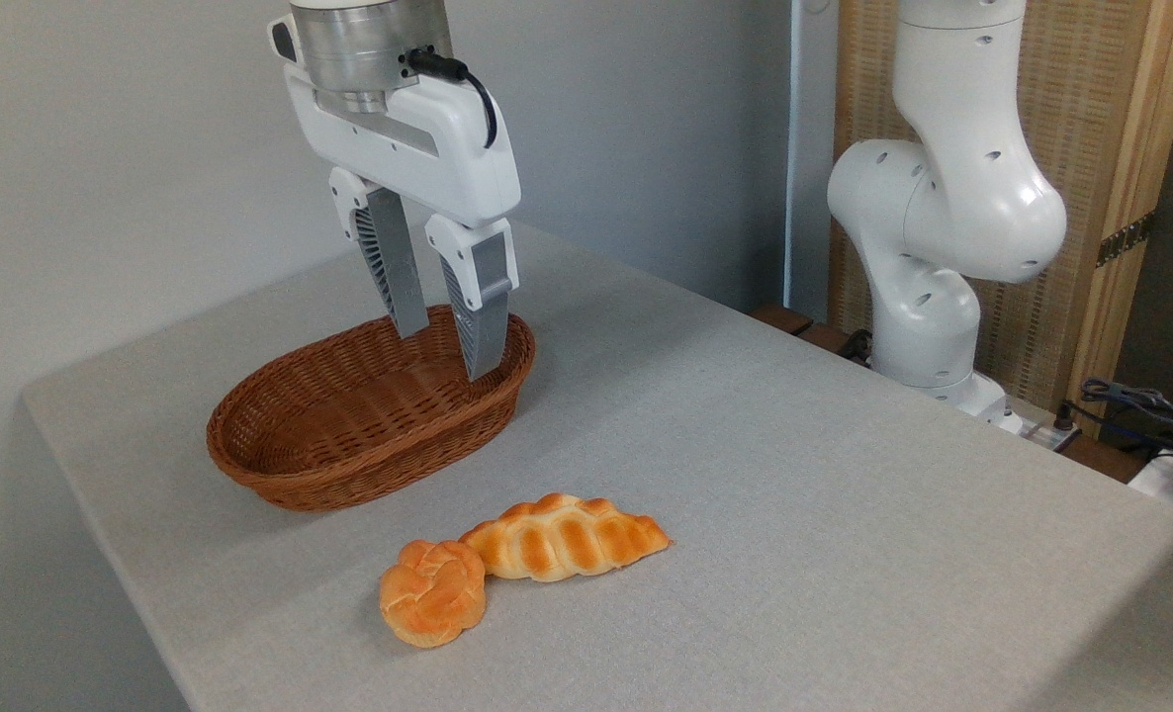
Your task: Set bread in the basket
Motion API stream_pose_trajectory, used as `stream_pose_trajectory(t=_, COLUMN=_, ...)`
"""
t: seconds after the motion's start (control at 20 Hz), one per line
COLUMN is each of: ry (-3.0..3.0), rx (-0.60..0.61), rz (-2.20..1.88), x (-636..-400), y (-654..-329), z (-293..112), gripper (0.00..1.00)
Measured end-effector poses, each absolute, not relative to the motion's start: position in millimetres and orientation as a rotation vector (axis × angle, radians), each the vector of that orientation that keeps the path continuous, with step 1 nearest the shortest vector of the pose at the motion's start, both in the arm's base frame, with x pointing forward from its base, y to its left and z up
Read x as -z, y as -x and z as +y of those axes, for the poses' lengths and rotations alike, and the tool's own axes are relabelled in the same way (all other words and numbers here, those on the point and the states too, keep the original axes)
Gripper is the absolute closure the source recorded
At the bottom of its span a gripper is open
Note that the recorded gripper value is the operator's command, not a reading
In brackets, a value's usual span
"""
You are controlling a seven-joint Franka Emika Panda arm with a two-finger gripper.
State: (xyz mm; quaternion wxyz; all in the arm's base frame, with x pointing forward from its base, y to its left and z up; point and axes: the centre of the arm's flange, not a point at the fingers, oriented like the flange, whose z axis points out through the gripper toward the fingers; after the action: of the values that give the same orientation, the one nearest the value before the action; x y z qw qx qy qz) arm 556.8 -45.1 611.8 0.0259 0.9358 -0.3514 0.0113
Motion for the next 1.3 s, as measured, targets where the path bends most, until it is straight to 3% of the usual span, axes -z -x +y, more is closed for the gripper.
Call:
stream_pose_trajectory(t=0.8, ry=-2.895, rx=-0.048, rz=-1.086, x=-615.5, y=-557.2, z=-41.5, gripper=0.0)
stream_pose_trajectory(t=1.1, ry=-2.799, rx=-0.07, rz=-1.332, x=-619.3, y=-552.4, z=-20.4, gripper=0.0)
stream_pose_trajectory(t=1.3, ry=-2.654, rx=-0.085, rz=-1.618, x=-602.0, y=-543.3, z=0.7, gripper=0.0)
